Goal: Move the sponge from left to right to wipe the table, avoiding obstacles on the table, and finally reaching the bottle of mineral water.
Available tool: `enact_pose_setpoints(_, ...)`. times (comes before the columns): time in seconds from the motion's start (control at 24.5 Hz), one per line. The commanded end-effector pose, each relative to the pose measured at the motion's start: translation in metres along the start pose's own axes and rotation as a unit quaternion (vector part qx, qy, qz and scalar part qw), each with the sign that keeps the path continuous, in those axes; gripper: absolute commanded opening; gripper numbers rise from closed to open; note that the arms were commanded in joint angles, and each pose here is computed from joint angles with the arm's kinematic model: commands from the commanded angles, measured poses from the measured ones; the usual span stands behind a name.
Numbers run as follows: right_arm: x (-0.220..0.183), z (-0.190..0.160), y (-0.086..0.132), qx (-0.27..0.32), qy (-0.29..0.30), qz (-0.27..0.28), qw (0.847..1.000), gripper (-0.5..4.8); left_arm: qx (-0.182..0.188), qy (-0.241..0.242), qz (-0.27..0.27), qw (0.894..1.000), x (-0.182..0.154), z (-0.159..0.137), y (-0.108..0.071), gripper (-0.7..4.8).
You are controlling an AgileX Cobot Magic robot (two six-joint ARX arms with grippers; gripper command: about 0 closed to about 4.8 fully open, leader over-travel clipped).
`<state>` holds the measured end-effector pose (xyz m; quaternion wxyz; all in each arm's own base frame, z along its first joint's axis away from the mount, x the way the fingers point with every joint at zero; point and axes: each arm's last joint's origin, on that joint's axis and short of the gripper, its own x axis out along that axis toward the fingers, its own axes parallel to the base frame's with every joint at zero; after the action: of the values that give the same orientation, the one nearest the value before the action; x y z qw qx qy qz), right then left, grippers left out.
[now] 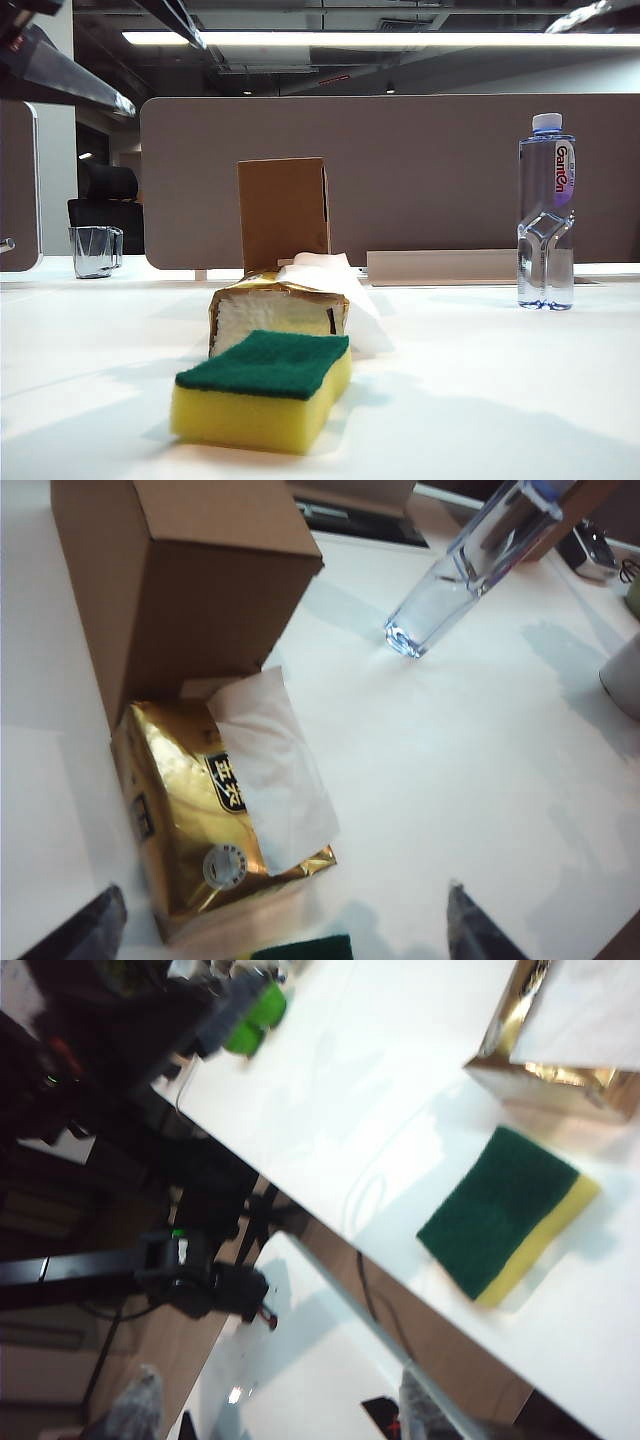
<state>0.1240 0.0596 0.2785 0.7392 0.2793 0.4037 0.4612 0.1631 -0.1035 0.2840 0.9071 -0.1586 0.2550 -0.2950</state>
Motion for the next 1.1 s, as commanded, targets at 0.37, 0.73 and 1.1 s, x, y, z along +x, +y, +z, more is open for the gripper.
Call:
enact_pose_setpoints(0.37, 0.037, 0.003, -0.014, 0.035, 0.081, -0.031, 0.996, 3.2, 0.032, -0.034, -0.01, 0.999, -0.02, 0.005, -0.005, 4.79)
enact_pose_setpoints(0.73, 0.072, 0.001, -0.033, 0.059, 0.14, -0.086, 0.985, 3.92, 0.044, -0.048, -0.011, 0.998, -0.038, 0.005, -0.007, 4.79)
enact_pose_setpoints(1.1, 0.105, 0.006, -0.045, 0.055, 0.138, -0.098, 0.984, 3.92, 0.058, -0.062, -0.01, 0.996, -0.059, 0.001, -0.009, 4.79)
